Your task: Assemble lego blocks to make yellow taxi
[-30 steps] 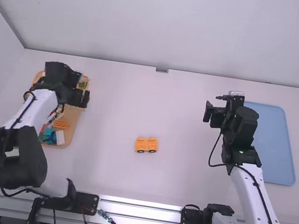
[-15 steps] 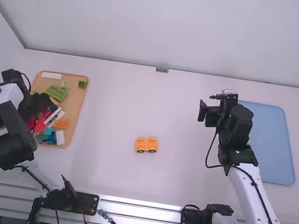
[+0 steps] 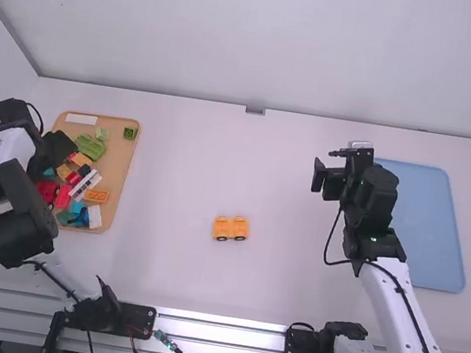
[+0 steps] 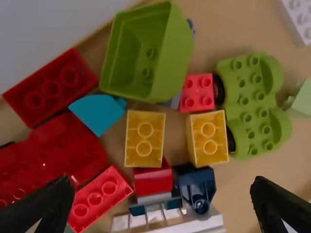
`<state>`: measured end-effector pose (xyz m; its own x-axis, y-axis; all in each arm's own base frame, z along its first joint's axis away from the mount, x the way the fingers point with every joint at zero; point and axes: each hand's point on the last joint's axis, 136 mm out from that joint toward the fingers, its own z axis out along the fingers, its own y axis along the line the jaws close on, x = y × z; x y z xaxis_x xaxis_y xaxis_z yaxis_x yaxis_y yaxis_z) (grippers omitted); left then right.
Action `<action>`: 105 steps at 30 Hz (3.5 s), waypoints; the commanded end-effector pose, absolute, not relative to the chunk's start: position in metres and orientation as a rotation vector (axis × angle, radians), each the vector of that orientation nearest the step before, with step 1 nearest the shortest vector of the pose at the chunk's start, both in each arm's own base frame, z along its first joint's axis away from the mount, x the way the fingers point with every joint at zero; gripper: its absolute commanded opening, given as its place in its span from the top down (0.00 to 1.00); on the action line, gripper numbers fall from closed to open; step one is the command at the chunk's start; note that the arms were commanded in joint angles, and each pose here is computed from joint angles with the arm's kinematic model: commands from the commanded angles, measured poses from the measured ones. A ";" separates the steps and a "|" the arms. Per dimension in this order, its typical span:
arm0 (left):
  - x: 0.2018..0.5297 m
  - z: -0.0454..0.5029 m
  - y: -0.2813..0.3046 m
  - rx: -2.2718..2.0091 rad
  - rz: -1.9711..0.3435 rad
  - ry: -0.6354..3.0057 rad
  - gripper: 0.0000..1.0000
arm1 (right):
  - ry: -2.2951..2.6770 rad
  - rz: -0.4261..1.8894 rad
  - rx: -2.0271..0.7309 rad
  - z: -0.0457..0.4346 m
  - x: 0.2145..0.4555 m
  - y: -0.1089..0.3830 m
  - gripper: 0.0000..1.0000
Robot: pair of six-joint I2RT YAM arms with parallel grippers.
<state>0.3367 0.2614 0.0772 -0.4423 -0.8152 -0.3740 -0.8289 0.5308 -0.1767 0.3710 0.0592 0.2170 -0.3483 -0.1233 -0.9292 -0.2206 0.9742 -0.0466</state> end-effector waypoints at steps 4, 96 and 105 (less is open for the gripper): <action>0.346 0.055 0.263 -1.310 0.027 2.409 0.13 | 1.913 0.097 -0.242 0.226 0.373 0.058 0.01; 0.356 0.039 0.278 -1.417 0.050 2.412 0.98 | 1.916 0.094 -0.241 0.225 0.373 0.057 0.01; 0.379 0.063 0.247 -1.198 -0.223 2.451 0.98 | 1.854 0.276 -0.369 0.236 0.367 0.089 0.01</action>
